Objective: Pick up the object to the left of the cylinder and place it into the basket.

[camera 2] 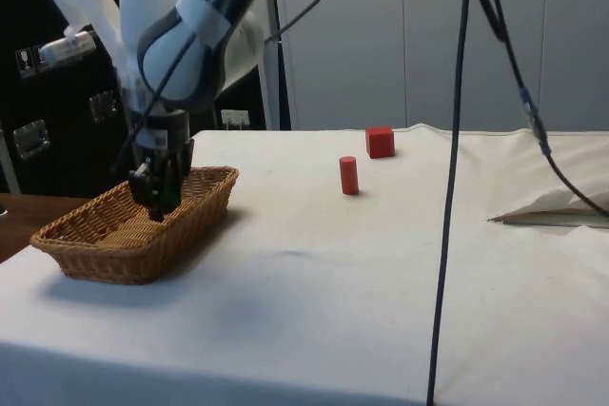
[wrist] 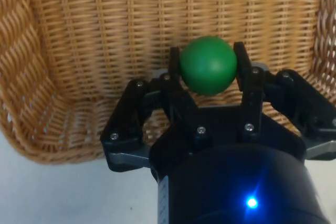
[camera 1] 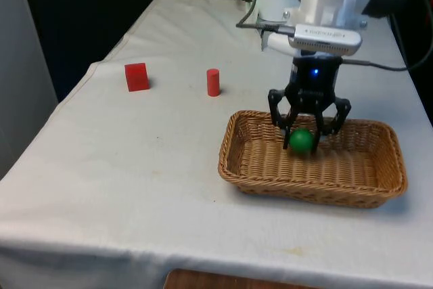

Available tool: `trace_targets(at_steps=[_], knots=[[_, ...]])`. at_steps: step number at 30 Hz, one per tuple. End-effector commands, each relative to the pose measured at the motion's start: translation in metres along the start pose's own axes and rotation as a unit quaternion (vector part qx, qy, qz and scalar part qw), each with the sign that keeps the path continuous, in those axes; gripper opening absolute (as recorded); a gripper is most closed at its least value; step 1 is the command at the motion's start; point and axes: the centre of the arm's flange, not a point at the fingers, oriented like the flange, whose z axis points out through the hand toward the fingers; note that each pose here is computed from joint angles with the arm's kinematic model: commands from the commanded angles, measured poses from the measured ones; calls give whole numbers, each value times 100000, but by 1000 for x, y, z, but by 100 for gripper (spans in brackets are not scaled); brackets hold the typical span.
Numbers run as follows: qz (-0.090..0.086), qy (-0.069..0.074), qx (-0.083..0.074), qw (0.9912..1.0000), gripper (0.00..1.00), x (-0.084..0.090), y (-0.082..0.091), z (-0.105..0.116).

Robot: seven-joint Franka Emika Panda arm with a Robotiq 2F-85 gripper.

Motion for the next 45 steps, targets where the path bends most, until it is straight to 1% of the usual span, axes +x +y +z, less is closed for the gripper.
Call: trace_targets(at_steps=[1, 2, 6, 9, 10, 11, 16, 17, 19, 20, 21, 25, 26, 27, 36, 38, 39, 41, 45], knots=[[17, 103, -92, 100000, 0, 0, 0, 3], [191, 632, 170, 99998, 0, 1, -1, 8], [105, 1506, -44, 99989, 0, 1, -3, 13], [105, 1550, -207, 99988, 0, 2, -2, 14], [38, 1276, -429, 99991, 0, 1, -2, 13], [88, 1505, -217, 99988, 0, 2, -3, 14], [37, 1505, -360, 99988, 0, 3, -2, 14], [31, 1553, -348, 99987, 7, 3, -2, 14], [41, 1522, -397, 99988, 25, 3, -2, 14], [-11, 1471, -524, 99988, 44, 3, -2, 14], [8, 1540, -469, 99987, 44, 4, -1, 14], [-7, 1499, -465, 99988, 83, 4, -2, 14], [-57, 1499, -466, 99988, 97, 4, -2, 14], [-57, 1499, -466, 99988, 100, 4, -2, 14], [101, 1563, -378, 99987, 100, 3, -1, 14], [100, 1810, -437, 99983, 100, 6, 0, 7], [25, 1643, -566, 99985, 100, 4, -1, 12], [196, 2096, -429, 99977, 100, 8, 0, 2], [303, 2288, -406, 99973, 100, 10, 1, -9]])
